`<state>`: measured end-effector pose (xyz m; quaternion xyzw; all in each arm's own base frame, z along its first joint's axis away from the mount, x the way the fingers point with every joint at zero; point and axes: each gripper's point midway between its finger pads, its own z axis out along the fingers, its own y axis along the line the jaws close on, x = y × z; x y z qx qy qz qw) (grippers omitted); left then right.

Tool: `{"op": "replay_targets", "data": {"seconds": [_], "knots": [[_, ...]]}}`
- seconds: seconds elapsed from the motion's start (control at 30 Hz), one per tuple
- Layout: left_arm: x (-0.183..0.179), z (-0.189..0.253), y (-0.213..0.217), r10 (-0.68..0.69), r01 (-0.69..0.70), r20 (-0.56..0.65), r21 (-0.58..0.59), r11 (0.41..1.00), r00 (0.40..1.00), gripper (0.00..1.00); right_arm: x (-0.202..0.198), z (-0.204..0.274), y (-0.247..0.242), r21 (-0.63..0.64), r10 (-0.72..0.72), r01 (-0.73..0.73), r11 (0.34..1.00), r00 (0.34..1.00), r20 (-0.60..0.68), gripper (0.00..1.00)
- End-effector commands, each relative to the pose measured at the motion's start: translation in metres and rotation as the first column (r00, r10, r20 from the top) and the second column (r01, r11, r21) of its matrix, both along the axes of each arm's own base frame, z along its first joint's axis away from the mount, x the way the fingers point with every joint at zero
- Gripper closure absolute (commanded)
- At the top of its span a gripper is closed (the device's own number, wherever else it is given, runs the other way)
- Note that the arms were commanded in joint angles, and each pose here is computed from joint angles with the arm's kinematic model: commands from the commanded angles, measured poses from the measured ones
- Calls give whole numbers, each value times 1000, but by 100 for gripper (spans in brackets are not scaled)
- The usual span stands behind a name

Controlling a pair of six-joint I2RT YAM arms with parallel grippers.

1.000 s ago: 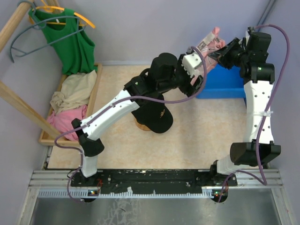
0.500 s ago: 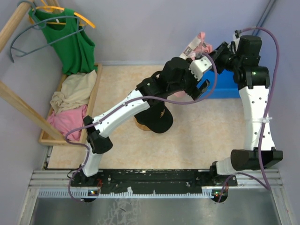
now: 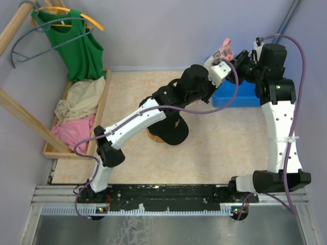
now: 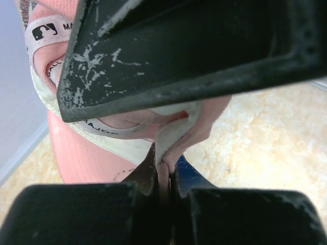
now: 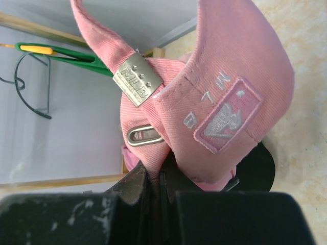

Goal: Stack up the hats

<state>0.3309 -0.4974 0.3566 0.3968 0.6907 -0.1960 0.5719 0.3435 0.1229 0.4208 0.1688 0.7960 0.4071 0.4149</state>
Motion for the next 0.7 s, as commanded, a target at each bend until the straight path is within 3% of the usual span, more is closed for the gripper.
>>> {"op": "replay_targets", "data": {"seconds": [0.0, 0.07, 0.13, 0.3, 0.5, 0.67], "knots": [[9, 27, 13, 20, -23, -26, -106, 994, 999, 100, -17, 28, 4, -4, 28, -27, 1000, 995, 100, 93], [11, 34, 19, -25, 12, -70, -175, 984, 997, 100, -14, 31, -3, -14, 1, 1, 1000, 992, 124, 71], [13, 45, 29, -73, 46, -97, -258, 965, 993, 100, -9, 41, -12, 8, -35, 34, 999, 985, 168, 57], [21, 80, 66, -198, 103, -143, -494, 863, 970, 100, -13, 81, -27, 124, -103, 66, 990, 940, 326, 48], [23, 134, 117, -302, 141, -78, -755, 640, 950, 100, -17, 80, -20, 180, -79, 23, 983, 947, 311, 42], [23, 171, 156, -384, 156, 12, -925, 347, 923, 100, -21, 65, 4, 373, 49, -154, 915, 960, 276, 41]]}}
